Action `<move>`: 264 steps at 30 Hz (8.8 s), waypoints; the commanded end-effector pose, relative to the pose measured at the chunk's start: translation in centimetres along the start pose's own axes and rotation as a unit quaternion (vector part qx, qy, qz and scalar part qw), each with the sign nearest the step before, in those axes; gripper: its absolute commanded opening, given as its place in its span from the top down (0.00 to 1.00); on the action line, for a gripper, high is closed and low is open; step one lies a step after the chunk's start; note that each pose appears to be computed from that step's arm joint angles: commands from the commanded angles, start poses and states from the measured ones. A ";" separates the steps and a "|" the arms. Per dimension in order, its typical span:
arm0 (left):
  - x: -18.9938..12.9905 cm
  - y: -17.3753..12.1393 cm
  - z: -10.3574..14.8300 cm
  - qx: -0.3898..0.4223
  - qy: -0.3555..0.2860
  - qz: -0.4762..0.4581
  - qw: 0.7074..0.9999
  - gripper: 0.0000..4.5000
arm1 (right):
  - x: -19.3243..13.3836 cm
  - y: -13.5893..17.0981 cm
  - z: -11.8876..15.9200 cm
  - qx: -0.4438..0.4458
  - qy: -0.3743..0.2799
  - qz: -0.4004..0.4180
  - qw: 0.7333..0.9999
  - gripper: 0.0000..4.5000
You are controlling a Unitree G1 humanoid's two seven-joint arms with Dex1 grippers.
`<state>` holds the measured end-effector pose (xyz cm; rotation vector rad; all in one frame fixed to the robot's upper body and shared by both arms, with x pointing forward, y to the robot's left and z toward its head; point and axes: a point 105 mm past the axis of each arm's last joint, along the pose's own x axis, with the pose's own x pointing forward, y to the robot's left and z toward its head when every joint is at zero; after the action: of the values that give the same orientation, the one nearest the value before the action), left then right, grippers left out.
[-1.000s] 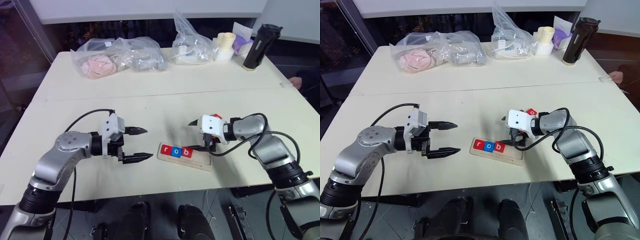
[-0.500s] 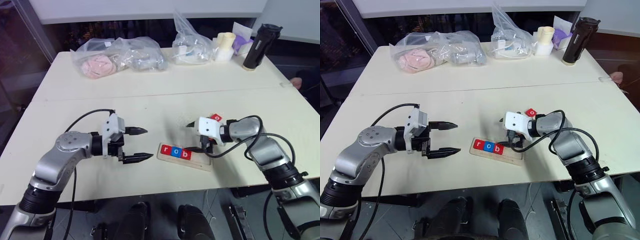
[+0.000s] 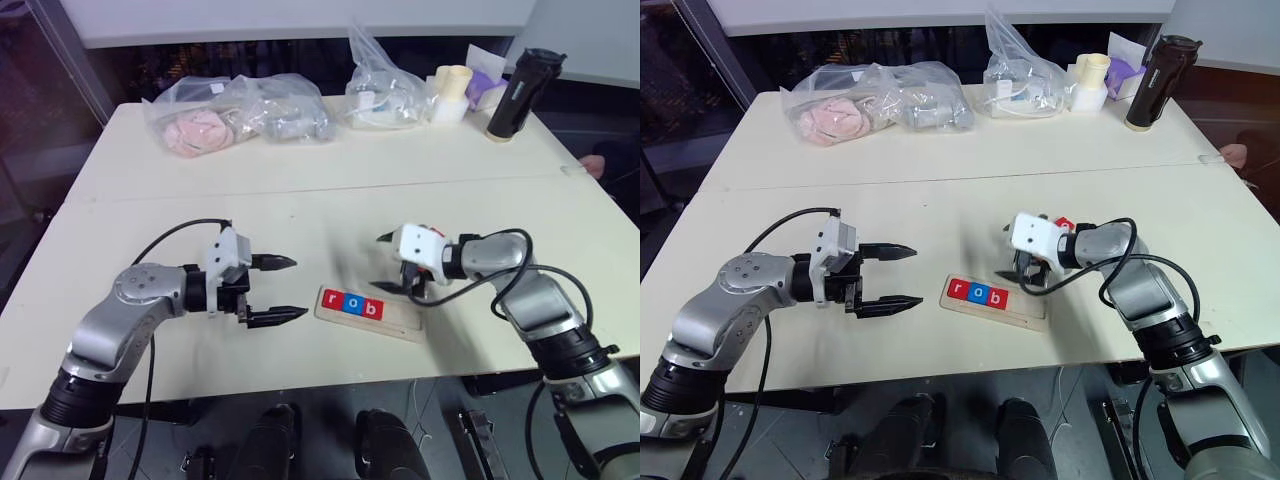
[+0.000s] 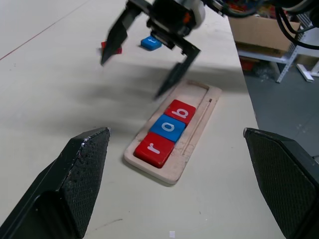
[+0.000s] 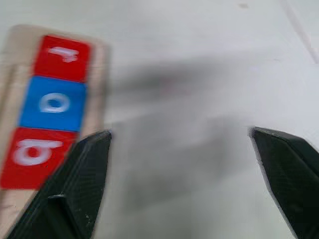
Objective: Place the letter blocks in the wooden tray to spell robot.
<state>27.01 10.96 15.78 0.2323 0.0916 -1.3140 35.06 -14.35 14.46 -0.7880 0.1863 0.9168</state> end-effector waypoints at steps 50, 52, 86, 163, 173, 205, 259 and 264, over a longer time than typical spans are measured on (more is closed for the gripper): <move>0.7 -0.1 1.0 0.021 -0.017 -0.008 1.000 0.00 | -1.2 -4.1 -10.1 0.301 0.101 -0.128 0.940 0.01; 0.7 -0.1 0.9 0.021 -0.017 -0.007 1.000 0.00 | -1.0 -4.1 -9.9 0.294 0.096 -0.121 0.943 0.01; 1.5 -0.1 0.3 0.015 -0.024 -0.025 0.999 0.00 | -11.2 3.3 -4.3 0.399 0.129 -0.281 0.863 0.75; 1.3 -0.2 0.8 0.017 -0.025 -0.017 0.999 0.00 | -10.8 3.2 -10.5 0.029 0.136 0.173 0.975 0.74; 1.4 -0.2 0.8 0.017 -0.026 -0.020 0.999 0.00 | -7.4 2.8 -2.1 0.042 0.029 0.155 0.987 0.74; 1.3 -0.3 0.9 0.016 -0.028 -0.009 0.999 0.00 | -3.7 6.8 -1.4 0.062 0.043 0.174 0.982 0.74; 1.6 -0.2 1.0 0.017 -0.031 -0.019 0.999 0.00 | -4.5 2.5 -2.3 0.041 0.041 0.013 0.998 0.00; 1.7 -0.3 1.0 0.016 -0.033 -0.018 0.999 0.00 | -5.4 1.6 -2.7 0.048 0.053 -0.012 0.997 0.00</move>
<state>27.24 9.31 15.44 0.2006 0.0645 -1.3479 30.99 -18.41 12.58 -0.7247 0.3507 0.8748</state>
